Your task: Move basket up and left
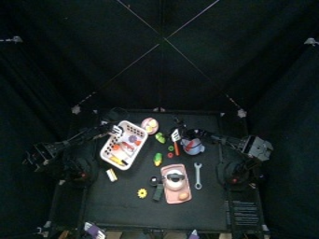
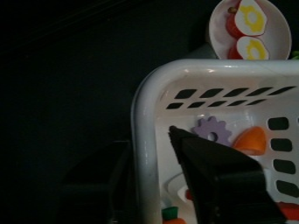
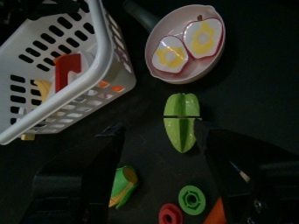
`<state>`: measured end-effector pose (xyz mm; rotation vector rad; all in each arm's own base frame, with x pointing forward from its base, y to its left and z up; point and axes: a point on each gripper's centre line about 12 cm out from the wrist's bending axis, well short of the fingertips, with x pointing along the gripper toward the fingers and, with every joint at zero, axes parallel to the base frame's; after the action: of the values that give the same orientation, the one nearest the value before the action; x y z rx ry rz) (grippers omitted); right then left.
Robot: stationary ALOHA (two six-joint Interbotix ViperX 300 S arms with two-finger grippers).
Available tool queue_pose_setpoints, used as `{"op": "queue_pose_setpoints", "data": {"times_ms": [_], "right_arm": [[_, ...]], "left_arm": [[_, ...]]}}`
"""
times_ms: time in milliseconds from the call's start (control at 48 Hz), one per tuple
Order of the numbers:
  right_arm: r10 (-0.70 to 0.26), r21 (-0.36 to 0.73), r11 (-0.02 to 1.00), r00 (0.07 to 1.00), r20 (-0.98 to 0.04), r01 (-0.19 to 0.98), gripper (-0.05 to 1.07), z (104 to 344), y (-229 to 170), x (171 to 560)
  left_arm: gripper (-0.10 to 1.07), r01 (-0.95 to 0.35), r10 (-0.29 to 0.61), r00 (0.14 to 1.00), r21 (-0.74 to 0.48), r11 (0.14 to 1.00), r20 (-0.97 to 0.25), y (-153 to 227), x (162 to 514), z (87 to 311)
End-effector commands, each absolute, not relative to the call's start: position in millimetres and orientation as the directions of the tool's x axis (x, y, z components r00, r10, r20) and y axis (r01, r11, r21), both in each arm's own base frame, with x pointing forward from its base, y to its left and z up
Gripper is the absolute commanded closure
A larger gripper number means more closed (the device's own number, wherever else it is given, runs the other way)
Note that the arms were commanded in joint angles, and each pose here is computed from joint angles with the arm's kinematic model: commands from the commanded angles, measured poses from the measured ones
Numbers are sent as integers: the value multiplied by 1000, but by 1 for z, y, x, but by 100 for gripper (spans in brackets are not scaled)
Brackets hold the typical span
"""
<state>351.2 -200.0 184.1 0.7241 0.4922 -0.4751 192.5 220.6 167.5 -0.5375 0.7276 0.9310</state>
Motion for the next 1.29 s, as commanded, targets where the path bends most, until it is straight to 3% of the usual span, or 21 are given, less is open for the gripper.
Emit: {"op": "queue_pose_setpoints", "data": {"times_ms": [0,125,417,979,1271], "right_arm": [[-247,503,662,795,-554,555,8,193,-202,352],[-245,503,663,796,-554,554,8,193,-201,352],[-243,503,665,797,-552,552,8,194,-200,353],[-227,509,691,822,-522,514,8,209,-189,357],[-119,409,843,863,-491,349,8,231,-141,371]], "left_arm": [[12,-855,545,416,-109,507,-728,228,198,179],[5,-850,557,426,-105,516,-713,229,200,186],[4,-821,614,512,-131,556,-600,229,206,213],[4,-784,599,564,-140,605,-569,218,218,220],[5,-687,555,681,-155,710,-477,192,241,240]]}}
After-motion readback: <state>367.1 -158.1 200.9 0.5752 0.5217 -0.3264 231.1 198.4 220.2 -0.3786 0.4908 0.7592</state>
